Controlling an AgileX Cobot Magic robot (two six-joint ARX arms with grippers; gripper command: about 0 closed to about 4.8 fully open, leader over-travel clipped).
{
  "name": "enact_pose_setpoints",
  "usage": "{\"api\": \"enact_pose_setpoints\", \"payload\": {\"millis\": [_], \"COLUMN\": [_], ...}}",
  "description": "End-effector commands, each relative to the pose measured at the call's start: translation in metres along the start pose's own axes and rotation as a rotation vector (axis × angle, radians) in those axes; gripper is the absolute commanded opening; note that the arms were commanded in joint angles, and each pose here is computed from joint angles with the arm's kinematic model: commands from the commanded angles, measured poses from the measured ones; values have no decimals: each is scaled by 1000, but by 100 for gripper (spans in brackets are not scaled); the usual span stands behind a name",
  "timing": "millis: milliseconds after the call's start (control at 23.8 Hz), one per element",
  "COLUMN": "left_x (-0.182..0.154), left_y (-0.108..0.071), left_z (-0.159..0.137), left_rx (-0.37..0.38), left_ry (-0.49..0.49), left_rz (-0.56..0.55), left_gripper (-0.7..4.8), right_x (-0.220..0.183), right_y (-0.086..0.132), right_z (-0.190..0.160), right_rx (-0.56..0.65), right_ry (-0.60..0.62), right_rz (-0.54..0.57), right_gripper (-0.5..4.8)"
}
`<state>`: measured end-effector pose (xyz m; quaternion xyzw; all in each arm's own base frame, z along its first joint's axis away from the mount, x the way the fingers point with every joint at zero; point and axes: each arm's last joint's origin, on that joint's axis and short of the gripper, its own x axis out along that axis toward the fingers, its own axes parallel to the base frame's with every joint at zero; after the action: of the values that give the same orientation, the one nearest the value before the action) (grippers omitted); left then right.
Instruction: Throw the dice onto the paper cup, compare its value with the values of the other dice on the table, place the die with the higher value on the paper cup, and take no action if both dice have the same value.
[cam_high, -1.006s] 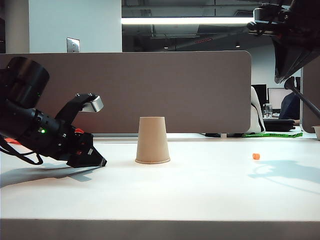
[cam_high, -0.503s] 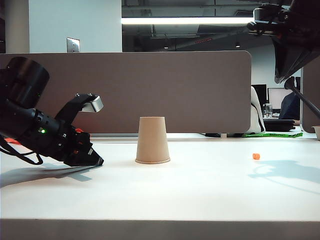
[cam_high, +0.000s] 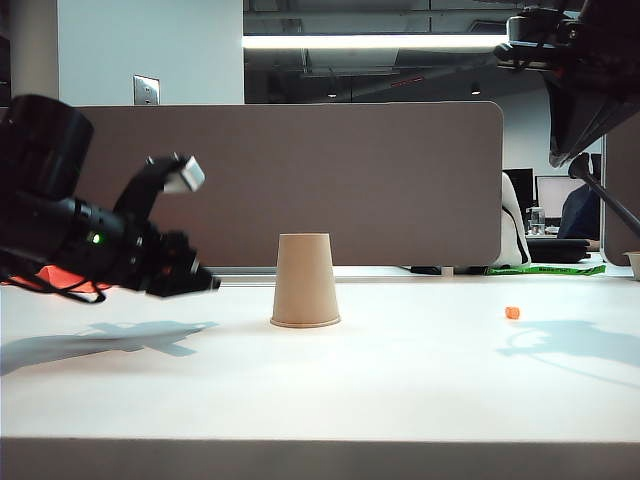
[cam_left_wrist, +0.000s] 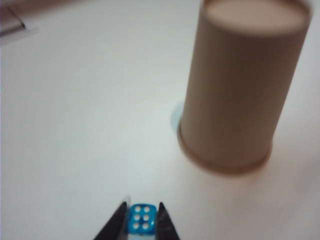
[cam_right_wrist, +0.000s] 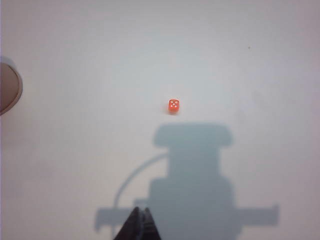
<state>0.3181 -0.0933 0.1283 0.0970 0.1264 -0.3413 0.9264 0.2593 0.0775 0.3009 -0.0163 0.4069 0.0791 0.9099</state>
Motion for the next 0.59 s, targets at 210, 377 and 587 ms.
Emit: {"api": "enact_pose_setpoints", "payload": {"millis": [210,377,587], "left_x": [-2,-2,1], "left_y": [2,5,10], "left_z": [33,53,85], "left_rx": [16,50,84], "left_ry": [-193,-255,-339], "left_rz": [-94,-102,-178], "left_gripper": [66,66,66], "right_x": [-2,-2,-2], "right_y": [0,0,0], "right_z": [4,4,4], "right_rx": [7,7,7], "right_ry": [-40,-39,-39], "right_rz": [5,5,4], "right_gripper": [-6,-6,-6]}}
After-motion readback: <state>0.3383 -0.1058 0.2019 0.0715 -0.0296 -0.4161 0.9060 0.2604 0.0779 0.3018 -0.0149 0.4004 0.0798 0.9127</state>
